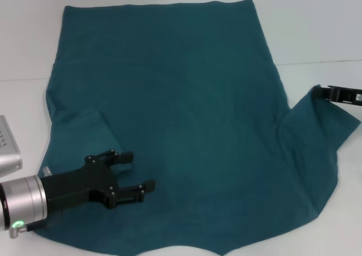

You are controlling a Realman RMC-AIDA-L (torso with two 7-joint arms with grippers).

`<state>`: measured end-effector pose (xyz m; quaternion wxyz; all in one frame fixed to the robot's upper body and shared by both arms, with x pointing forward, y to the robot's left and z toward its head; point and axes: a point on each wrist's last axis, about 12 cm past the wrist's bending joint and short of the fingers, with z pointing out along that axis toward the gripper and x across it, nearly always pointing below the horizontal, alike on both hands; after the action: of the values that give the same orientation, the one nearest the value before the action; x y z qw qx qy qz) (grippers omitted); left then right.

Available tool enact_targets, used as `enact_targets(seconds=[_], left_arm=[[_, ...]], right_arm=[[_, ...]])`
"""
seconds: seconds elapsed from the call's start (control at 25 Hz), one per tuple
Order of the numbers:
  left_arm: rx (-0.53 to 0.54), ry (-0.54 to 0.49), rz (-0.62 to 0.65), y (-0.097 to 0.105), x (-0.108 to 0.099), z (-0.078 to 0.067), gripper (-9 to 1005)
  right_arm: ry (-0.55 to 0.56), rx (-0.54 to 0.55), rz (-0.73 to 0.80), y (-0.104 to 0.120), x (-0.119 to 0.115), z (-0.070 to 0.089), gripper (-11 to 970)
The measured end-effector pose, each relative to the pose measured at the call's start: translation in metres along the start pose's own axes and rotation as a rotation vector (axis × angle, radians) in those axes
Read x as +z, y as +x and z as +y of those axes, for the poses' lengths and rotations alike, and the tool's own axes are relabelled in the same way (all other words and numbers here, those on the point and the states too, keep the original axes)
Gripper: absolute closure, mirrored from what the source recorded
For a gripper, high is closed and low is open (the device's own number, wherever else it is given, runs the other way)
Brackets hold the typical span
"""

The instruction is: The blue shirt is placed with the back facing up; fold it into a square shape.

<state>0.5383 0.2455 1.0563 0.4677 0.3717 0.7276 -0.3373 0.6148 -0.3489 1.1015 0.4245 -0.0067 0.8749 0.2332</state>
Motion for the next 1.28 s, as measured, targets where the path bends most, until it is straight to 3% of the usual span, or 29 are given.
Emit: enact_targets(seconds=[0.56,1.28], left_arm=[[-0.007,-0.002,0.001,0.001,0.000,0.000,105],[-0.019,-0.006,0.010,0.004,0.001,-0.001,106]], right_arm=[[-0.096,-0.099,0.037,-0.022,0.031,0.044,948],[-0.175,-0.165,0.164,0.005,0.060,0.083,915]])
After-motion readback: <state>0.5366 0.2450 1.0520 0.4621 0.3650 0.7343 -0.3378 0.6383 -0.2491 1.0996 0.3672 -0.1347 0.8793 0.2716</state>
